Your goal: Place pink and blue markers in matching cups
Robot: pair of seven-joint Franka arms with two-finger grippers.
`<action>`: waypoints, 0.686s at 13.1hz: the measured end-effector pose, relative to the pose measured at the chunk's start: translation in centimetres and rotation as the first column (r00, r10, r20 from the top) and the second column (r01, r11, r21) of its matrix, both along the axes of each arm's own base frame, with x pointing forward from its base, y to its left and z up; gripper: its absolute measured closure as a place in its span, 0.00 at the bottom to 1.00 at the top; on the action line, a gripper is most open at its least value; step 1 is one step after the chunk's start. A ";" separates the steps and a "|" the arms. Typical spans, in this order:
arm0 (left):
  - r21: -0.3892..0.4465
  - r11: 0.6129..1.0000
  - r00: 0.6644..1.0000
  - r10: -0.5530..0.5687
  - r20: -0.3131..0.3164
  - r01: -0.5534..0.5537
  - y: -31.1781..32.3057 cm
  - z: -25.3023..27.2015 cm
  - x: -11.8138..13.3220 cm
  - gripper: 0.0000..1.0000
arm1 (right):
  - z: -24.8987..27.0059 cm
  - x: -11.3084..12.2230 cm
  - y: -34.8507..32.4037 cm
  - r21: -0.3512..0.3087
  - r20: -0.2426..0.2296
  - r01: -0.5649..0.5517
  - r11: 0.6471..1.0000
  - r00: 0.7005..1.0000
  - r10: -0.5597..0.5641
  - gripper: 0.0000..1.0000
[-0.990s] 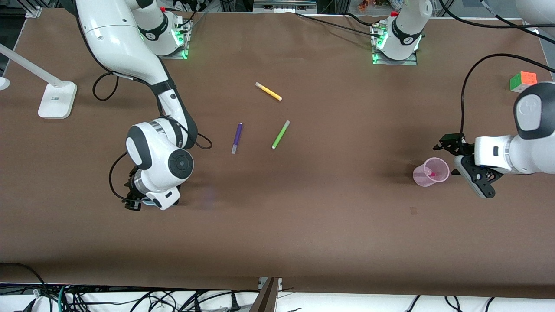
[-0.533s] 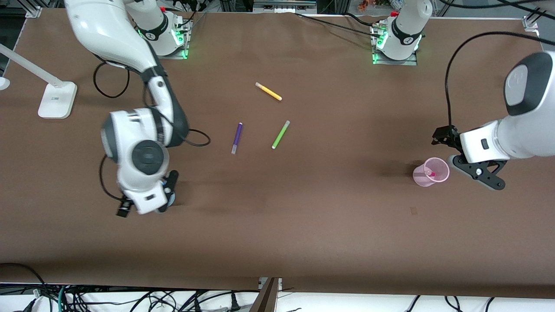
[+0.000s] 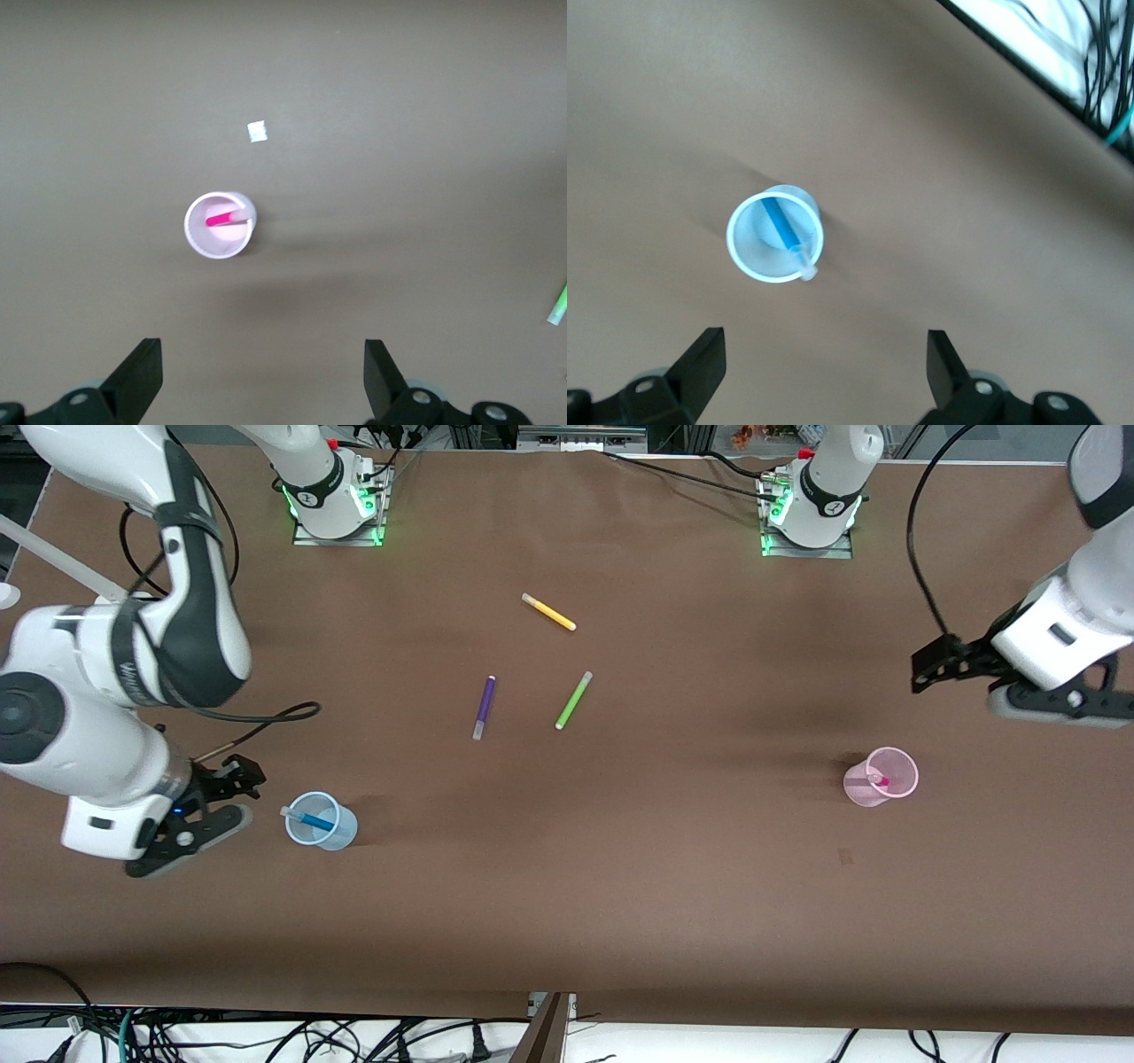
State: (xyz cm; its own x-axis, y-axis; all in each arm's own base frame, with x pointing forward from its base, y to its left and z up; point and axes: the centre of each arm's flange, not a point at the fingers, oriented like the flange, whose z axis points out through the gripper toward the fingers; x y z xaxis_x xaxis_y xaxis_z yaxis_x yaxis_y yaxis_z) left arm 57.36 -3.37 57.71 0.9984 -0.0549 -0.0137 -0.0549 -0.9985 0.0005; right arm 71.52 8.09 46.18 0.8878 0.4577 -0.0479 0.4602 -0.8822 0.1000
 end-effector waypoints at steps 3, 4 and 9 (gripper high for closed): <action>0.002 1.000 1.000 0.024 -0.006 -0.024 1.1 -0.4 -2.6 0.00 | 2.5 -1.7 -0.4 0.014 -0.023 0.249 0.968 0.968 -0.248 0.00; 0.002 1.000 1.000 0.024 -0.002 -0.024 0.9 -0.3 -2.9 0.00 | 3.3 -2.5 -0.5 0.014 -0.028 0.307 0.952 0.951 -0.307 0.00; 0.001 1.000 1.000 0.017 0.010 -0.017 0.6 0.0 -2.9 0.00 | 8.7 -9.9 -2.8 0.048 -0.063 0.381 0.923 0.924 -0.378 0.00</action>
